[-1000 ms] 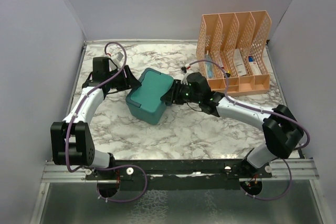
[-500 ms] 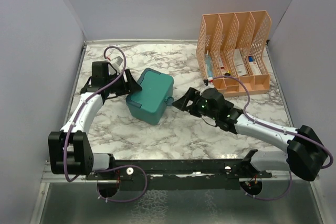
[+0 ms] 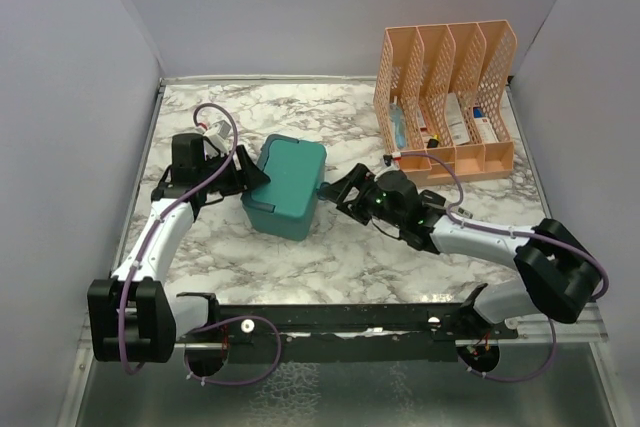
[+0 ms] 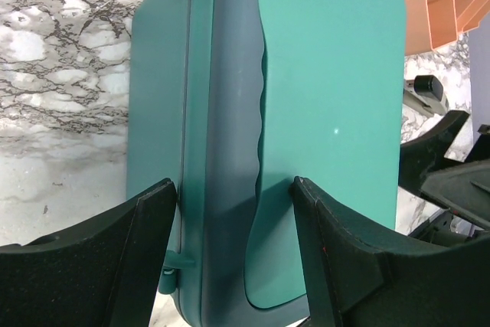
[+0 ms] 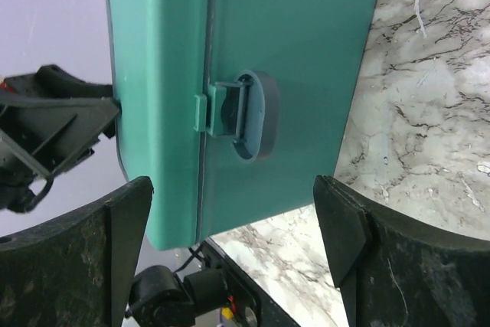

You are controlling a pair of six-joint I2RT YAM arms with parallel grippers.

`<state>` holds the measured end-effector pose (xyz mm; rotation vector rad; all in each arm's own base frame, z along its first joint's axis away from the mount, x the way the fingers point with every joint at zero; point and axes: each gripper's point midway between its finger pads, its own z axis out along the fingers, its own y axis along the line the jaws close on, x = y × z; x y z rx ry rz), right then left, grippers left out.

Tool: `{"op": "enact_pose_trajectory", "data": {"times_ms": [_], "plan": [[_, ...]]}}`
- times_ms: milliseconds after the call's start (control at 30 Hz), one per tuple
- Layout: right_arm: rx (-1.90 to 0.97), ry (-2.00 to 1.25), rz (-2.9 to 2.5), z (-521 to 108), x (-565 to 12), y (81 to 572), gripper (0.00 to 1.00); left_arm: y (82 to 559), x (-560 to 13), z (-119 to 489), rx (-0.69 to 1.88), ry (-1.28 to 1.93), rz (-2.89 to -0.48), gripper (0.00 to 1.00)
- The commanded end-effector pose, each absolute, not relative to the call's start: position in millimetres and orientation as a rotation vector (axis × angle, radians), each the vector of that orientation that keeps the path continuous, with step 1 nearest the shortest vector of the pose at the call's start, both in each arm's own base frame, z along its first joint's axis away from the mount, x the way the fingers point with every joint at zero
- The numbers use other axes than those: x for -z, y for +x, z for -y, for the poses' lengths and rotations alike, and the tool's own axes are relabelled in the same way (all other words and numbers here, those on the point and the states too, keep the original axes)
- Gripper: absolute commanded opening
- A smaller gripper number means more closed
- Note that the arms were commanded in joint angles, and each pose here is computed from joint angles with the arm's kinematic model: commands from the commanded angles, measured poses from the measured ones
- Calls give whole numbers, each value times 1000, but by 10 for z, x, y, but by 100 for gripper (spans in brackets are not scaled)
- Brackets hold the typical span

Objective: Organize the medicine kit

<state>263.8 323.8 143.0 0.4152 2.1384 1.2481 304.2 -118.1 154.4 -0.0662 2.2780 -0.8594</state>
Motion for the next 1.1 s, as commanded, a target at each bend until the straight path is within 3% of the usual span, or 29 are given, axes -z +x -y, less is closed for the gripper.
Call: {"op": "enact_pose_trajectory", "data": {"times_ms": [0, 467, 567, 733, 1067], "plan": [[-1250, 564, -2104, -3294, -1474, 2820, 88, 2806, -1271, 1123, 814, -102, -2377, 64], [-1438, 482, -1994, -3614, -1686, 2941, 85, 2685, -1181, 1001, 715, -117, -2354, 65], [-1458, 445, -1959, -3654, -1757, 2967, 80, 2686, -1174, 992, 709, -122, -2359, 65], [-1362, 413, -1987, -3626, -1714, 3024, 73, 2684, -1186, 1001, 716, -118, -2355, 64], [-1296, 338, -2045, -3679, -1718, 3020, 69, 2675, -1172, 1012, 725, -115, -2362, 63]]}}
